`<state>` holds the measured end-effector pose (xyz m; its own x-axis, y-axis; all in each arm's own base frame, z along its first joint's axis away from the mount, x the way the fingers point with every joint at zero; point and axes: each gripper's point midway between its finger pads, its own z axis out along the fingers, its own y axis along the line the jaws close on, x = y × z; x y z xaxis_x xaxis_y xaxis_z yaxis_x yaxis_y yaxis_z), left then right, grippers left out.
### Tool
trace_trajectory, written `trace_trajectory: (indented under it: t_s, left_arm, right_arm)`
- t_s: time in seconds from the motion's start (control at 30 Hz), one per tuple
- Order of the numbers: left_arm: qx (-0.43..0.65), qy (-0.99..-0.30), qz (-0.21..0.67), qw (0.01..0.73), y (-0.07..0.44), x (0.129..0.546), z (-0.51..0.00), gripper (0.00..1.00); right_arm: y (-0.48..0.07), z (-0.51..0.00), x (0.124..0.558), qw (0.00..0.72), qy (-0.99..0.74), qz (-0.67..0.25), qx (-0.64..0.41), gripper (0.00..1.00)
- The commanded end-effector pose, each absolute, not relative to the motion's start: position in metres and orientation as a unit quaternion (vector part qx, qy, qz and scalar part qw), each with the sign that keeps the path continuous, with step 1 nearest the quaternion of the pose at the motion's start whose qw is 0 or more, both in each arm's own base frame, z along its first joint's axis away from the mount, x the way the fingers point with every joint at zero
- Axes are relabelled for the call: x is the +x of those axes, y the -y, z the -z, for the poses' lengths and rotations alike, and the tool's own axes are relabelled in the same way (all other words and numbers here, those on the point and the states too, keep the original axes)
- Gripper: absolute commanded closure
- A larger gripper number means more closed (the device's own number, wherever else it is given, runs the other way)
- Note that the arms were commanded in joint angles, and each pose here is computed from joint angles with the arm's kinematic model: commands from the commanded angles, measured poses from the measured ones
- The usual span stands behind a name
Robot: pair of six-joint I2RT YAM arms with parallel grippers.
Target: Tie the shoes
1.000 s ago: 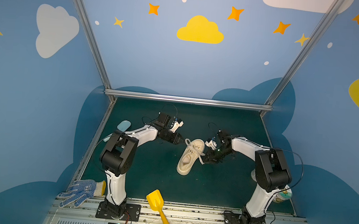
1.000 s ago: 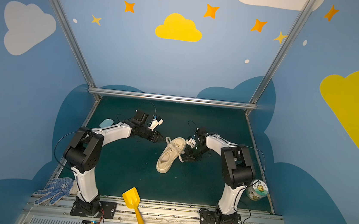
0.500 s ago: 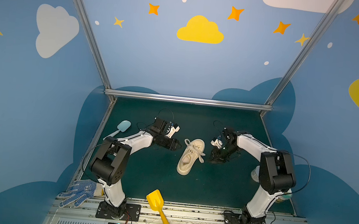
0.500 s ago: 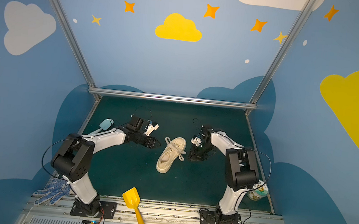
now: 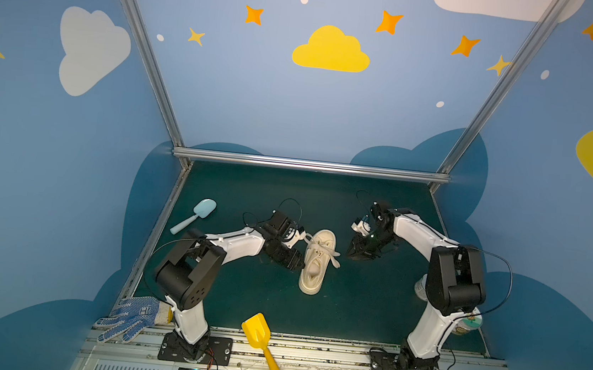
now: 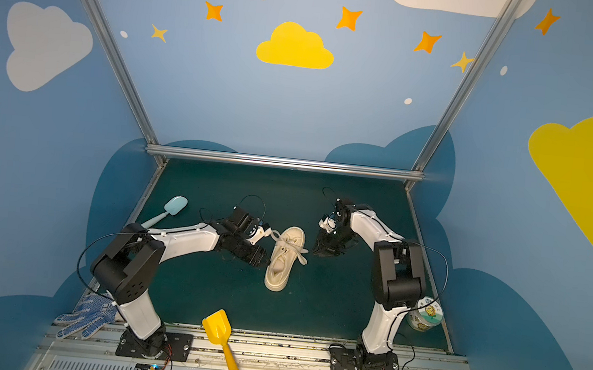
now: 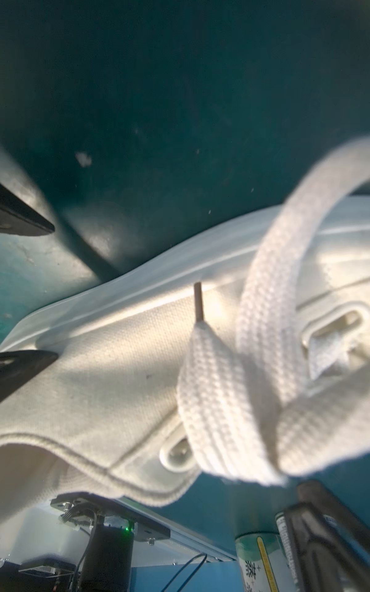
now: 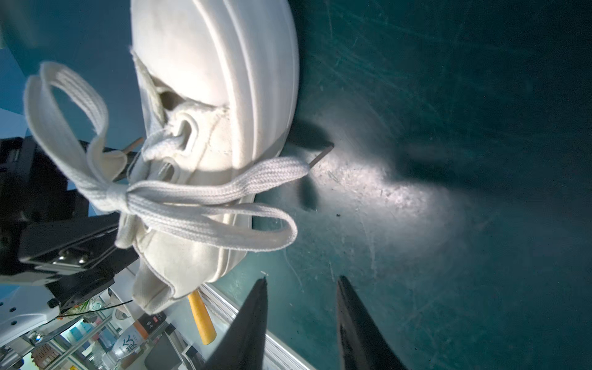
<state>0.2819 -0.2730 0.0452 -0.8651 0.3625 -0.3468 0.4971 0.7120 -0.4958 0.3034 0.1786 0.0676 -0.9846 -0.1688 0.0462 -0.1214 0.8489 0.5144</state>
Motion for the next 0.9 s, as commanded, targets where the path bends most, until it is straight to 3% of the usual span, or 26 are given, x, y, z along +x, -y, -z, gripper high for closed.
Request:
trace_trajectory:
  t_s: [0.0,0.17,0.4,0.67,0.87]
  left_arm:
    - [0.226,-0.918,0.31,0.099,0.279,0.272,-0.043,0.43]
    - [0.228,-0.917,0.306,0.114,0.28,0.273,-0.047,0.42]
    - [0.239,-0.88,0.36,0.197,0.273,0.294,-0.084,0.36]
    - [0.27,-0.844,0.429,0.176,0.295,0.307,-0.095,0.35]
    - [0.283,-0.835,0.435,0.185,0.304,0.32,-0.097,0.35]
  right_arm:
    - [-0.182,-0.065,0.309,0.049,0.958,0.274,0.068,0.63]
    - [-0.184,-0.066,0.312,0.047,0.957,0.278,0.07,0.63]
    - [-0.187,-0.083,0.309,0.027,0.953,0.294,0.073,0.62]
    - [-0.191,-0.095,0.309,0.018,0.951,0.299,0.081,0.62]
    - [-0.19,-0.095,0.305,0.023,0.95,0.299,0.083,0.62]
